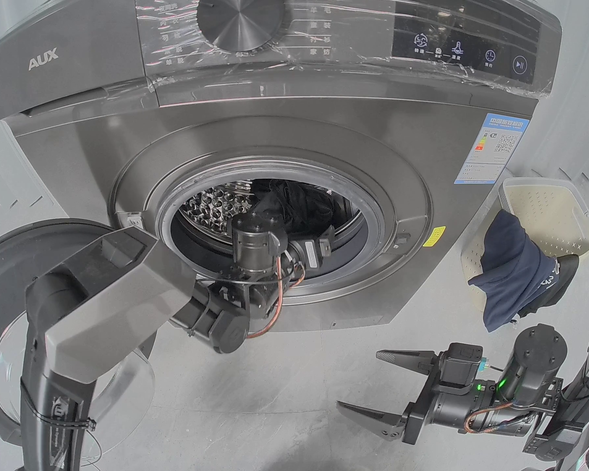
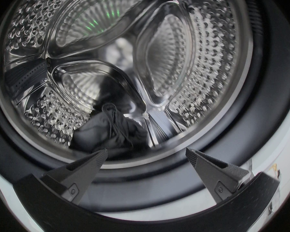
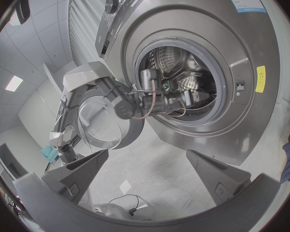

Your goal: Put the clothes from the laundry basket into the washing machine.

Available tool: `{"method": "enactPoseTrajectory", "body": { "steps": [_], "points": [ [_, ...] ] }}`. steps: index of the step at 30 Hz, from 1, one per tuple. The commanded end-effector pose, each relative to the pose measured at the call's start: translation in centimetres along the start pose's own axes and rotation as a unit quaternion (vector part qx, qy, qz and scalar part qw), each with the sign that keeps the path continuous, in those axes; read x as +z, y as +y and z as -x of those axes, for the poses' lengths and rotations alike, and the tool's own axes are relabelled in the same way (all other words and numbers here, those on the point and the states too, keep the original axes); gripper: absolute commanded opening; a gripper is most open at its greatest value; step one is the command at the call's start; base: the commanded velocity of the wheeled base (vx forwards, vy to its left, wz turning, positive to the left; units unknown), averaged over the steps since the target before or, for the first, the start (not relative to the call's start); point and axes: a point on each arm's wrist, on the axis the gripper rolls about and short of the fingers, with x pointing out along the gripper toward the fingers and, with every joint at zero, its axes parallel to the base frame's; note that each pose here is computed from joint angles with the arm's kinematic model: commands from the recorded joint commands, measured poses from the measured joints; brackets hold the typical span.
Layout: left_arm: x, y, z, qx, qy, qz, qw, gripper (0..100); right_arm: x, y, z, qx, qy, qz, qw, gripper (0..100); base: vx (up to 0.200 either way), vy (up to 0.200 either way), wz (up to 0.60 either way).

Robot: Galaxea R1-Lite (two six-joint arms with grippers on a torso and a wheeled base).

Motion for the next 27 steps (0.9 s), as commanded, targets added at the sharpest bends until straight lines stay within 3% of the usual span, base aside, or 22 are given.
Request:
{"method": "enactPoseTrajectory", "body": {
  "steps": [1,3,9,12,13,15,24,27],
  "points": [
    [0.9,-3.9,14.8,-0.085,0.072,-0.054,0.9922,100,1.1,0.1,3.1,-0.027,-0.029,-0.006,0.9992,100,0.0,0.0,0.0],
    [1.1,-4.1,16.4,-0.086,0.074,-0.058,0.9919,100,1.3,0.0,3.7,-0.042,-0.038,-0.007,0.9984,100,0.0,0.0,0.0],
    [4.6,-3.5,22.0,-0.101,0.032,-0.044,0.9934,100,2.7,-1.4,6.3,-0.1,-0.081,-0.012,0.9916,100,0.0,0.0,0.0],
    [5.4,-2.1,24.6,-0.089,0.022,-0.045,0.9947,100,3.0,-2.8,7.9,-0.156,-0.083,-0.015,0.9841,100,-0.2,0.0,0.0],
    [5.4,-2.1,24.6,-0.089,0.022,-0.045,0.9947,100,3.0,-2.8,7.9,-0.156,-0.083,-0.015,0.9841,100,-0.2,0.0,0.0],
    [5.5,-0.7,27.2,-0.073,0.02,-0.047,0.9961,100,3.0,-3.3,9.3,-0.189,-0.07,-0.021,0.9792,100,-0.2,0.0,0.0],
    [5.3,2.6,33.2,-0.057,0.009,-0.046,0.9973,100,2.6,-2.2,13.7,-0.244,-0.055,-0.035,0.9677,100,-0.2,0.0,0.0],
    [4.8,3.5,34.6,-0.045,0.012,-0.059,0.9972,100,2.4,-1.6,15.3,-0.256,-0.063,-0.033,0.9641,100,-0.2,0.0,0.0]
  ]
}}
